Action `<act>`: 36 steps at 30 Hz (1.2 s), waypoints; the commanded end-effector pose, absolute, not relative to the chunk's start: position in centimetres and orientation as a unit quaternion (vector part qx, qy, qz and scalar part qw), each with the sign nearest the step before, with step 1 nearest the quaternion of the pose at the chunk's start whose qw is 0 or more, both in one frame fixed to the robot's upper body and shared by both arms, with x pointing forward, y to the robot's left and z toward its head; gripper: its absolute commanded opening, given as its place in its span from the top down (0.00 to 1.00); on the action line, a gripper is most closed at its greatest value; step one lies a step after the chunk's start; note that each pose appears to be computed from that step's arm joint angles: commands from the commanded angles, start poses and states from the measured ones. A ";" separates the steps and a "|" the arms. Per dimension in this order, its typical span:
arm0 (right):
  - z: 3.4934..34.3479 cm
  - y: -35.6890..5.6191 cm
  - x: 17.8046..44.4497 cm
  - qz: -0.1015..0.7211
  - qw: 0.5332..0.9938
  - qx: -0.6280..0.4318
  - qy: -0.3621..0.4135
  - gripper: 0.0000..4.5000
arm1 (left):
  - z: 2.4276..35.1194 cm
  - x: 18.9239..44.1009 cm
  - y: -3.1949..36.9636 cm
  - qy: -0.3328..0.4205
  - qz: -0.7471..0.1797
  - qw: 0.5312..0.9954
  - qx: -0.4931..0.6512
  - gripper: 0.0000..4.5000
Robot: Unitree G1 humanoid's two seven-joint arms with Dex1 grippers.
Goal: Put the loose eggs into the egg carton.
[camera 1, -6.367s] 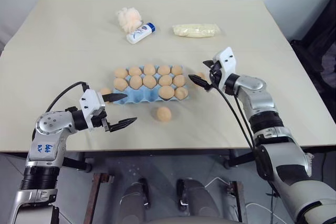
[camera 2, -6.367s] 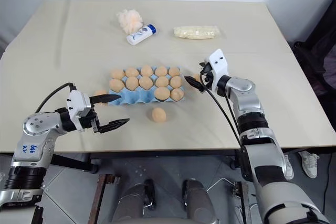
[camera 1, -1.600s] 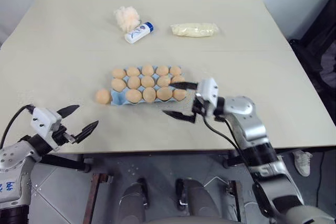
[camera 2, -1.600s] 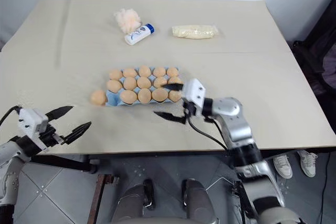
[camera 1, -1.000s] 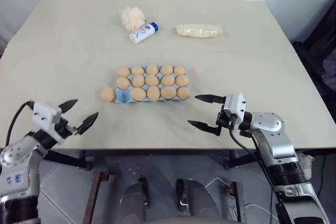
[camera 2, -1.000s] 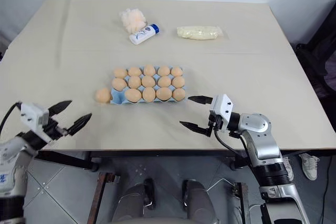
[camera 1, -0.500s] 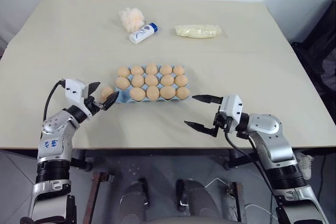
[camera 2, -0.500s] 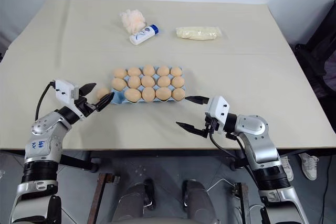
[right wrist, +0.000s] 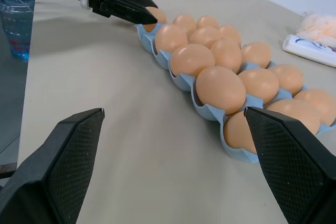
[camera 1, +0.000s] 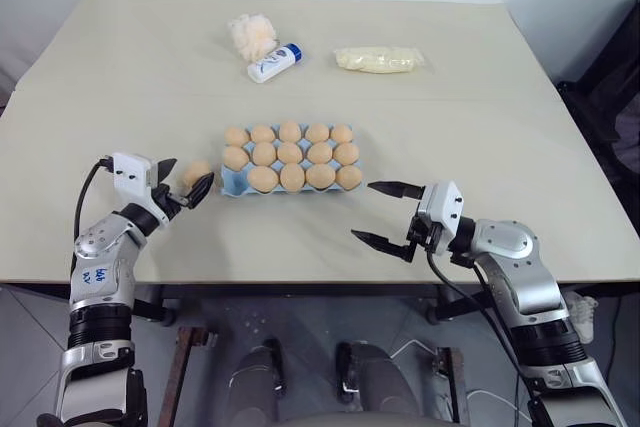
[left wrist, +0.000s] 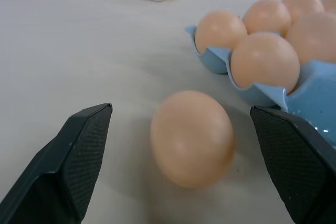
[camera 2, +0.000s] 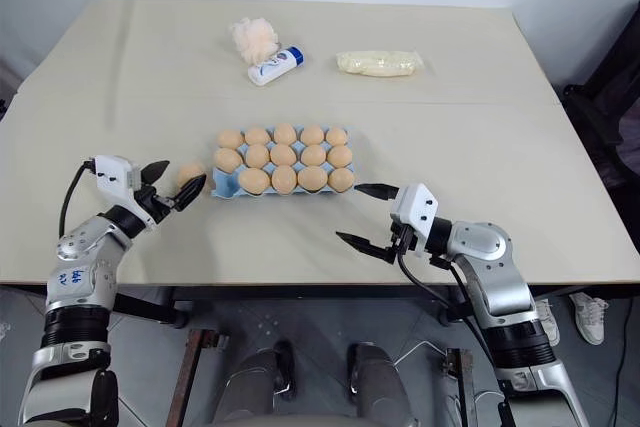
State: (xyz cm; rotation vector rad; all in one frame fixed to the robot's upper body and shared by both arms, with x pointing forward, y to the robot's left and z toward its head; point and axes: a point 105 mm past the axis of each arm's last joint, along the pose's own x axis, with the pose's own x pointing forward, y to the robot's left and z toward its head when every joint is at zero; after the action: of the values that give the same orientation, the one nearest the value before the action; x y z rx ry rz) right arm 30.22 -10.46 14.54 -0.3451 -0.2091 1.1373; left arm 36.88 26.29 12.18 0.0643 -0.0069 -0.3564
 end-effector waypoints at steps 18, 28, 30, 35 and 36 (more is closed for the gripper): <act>15.5 -10.4 30.2 0.525 0.825 -0.170 -0.117 0.00 | 14.5 38.2 25.8 -0.070 -0.206 0.976 0.035 0.63; 15.0 -10.1 29.9 0.525 0.827 -0.164 -0.113 0.00 | 16.2 35.1 18.6 -0.089 -0.387 0.915 0.077 0.63; 15.1 -10.0 29.7 0.526 0.827 -0.162 -0.115 0.00 | 16.0 35.7 18.7 -0.084 -0.370 0.922 0.072 0.63; 15.0 -10.1 29.7 0.521 0.830 -0.160 -0.115 0.00 | 15.6 35.8 19.2 -0.080 -0.368 0.924 0.068 0.63; 15.0 -10.1 29.7 0.520 0.831 -0.160 -0.115 0.00 | 15.6 35.8 19.3 -0.078 -0.365 0.925 0.068 0.63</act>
State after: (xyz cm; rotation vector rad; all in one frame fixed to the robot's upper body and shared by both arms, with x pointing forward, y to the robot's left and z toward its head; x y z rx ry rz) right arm 30.14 -10.41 14.10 -0.3335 -0.1990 1.1009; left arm 35.73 18.78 14.63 0.1208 -0.1255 -0.7664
